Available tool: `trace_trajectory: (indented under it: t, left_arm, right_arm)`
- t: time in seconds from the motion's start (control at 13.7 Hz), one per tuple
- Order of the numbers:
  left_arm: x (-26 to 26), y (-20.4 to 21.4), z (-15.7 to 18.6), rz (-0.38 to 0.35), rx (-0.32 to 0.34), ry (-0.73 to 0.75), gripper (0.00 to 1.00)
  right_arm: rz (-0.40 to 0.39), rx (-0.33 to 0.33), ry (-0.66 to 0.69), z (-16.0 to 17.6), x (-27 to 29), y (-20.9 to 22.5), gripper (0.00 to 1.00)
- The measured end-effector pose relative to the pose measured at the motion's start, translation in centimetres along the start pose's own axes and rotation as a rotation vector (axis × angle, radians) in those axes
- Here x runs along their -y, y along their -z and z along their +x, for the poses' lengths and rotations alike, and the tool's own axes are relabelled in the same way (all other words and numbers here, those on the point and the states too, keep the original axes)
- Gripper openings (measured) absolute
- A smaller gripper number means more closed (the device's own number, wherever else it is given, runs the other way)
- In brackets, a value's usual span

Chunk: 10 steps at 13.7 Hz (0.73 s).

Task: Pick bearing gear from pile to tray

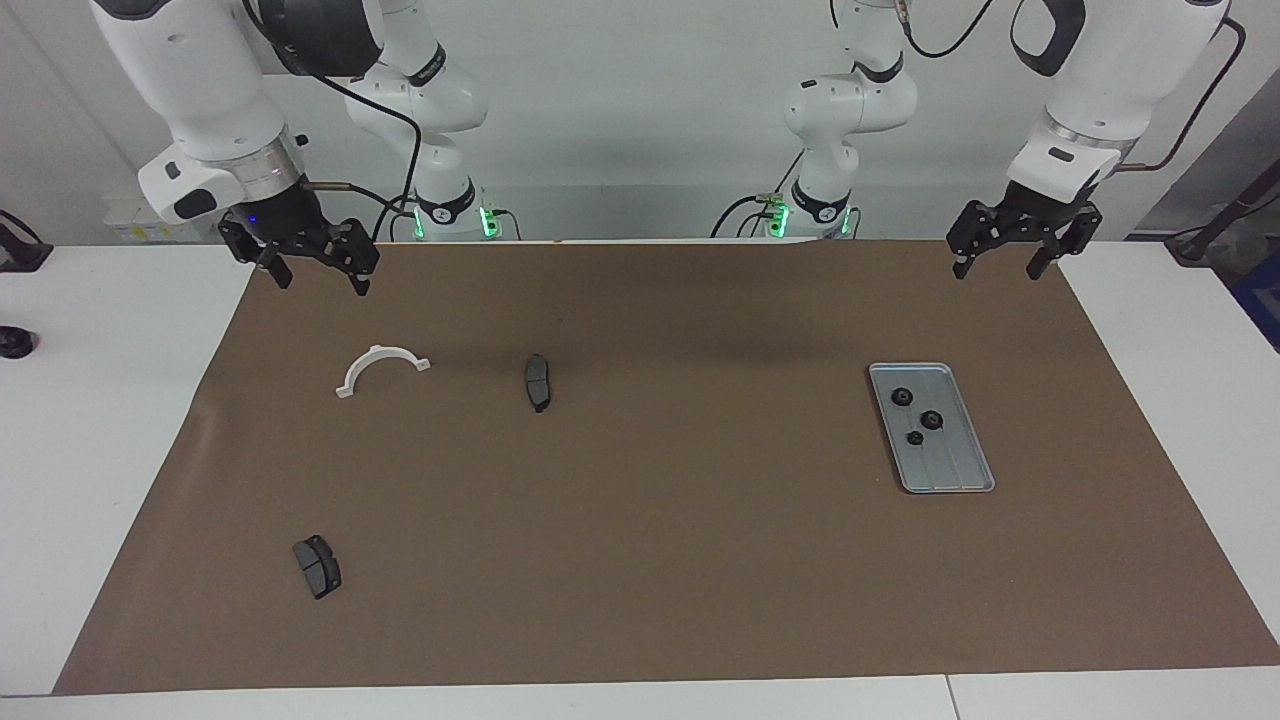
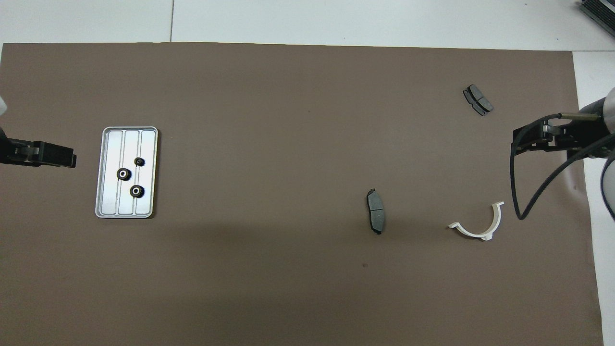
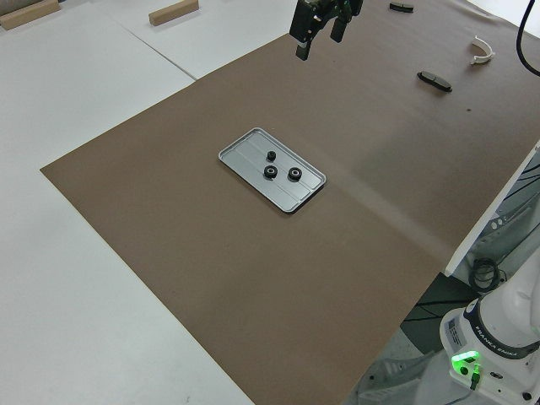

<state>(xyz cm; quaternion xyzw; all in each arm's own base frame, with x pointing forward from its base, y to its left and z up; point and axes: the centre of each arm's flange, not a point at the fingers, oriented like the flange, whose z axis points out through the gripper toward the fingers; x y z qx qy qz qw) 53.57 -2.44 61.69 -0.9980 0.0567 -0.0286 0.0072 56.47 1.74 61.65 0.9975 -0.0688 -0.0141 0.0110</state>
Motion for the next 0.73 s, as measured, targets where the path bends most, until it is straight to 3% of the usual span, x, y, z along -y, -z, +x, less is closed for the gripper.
trace_trajectory:
  t: [0.73]
  left_arm:
    - [-0.01, -0.01, -0.01, -0.001, 0.000, 0.000, 1.00]
  right_arm:
    - [-0.002, 0.015, -0.009, -0.26, -0.57, -0.60, 1.00]
